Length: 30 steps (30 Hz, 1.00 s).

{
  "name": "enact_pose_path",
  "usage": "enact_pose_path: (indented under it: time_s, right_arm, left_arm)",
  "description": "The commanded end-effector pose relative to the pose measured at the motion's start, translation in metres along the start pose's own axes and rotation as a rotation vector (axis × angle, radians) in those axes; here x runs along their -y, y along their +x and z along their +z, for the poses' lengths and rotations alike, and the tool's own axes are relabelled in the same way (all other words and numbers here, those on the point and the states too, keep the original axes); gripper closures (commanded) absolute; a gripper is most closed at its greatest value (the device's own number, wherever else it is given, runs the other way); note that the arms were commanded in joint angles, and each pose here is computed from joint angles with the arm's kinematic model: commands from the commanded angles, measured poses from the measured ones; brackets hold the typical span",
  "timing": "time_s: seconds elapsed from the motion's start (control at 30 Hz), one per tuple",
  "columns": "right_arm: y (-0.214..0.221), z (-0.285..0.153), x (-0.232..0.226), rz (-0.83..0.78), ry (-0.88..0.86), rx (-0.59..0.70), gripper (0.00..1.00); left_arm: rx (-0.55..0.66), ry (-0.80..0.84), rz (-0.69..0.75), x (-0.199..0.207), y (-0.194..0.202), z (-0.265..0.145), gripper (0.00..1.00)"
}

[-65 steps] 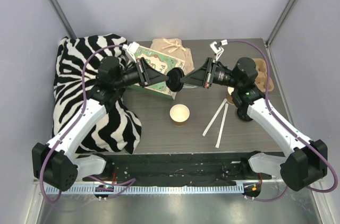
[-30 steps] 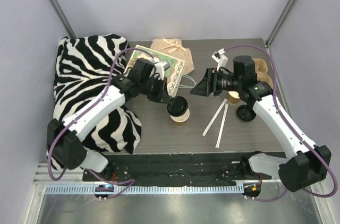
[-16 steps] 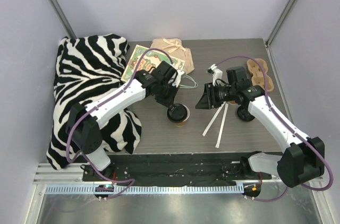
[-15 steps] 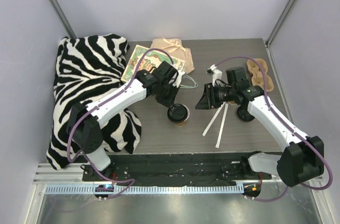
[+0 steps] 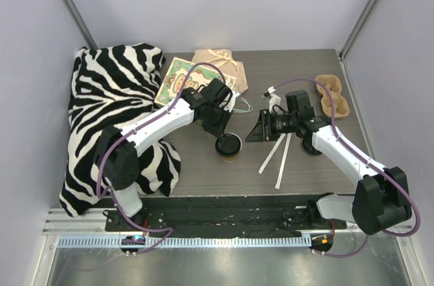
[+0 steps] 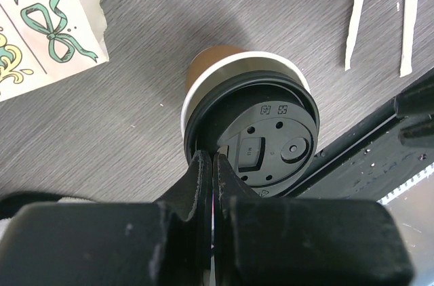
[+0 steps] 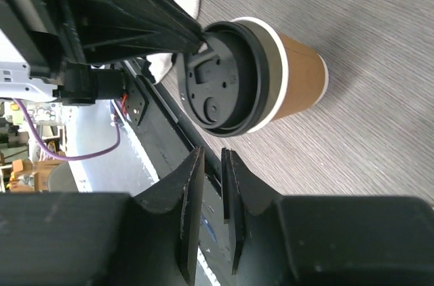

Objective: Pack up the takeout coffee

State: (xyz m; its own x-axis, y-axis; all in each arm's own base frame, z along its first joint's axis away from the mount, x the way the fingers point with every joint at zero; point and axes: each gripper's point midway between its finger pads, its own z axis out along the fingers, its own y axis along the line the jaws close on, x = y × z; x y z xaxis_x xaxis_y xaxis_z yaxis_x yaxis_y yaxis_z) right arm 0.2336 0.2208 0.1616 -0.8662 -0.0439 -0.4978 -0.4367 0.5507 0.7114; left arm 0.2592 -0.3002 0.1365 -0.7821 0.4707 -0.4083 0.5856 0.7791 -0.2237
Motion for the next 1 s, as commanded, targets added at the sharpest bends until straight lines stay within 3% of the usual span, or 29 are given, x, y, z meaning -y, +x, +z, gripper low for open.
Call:
enact_pose_path:
  time_s: [0.0,0.4,0.97]
  right_arm:
    - [-0.011,0.002,-0.013,-0.021,-0.054,0.036,0.75]
    - [-0.009,0.01,-0.013,0.01,-0.077,0.039,0.75]
    - [-0.002,0.027,-0.017,0.017,-0.108,0.024,0.75]
  left_arm:
    - [0.046,0.009,0.021,0.005,-0.016,-0.002,1.0]
    - [0.081,0.028,0.012,0.008,-0.024,-0.004,1.0]
    - [0.028,0.044,-0.02,0.002,-0.013,0.016,1.0]
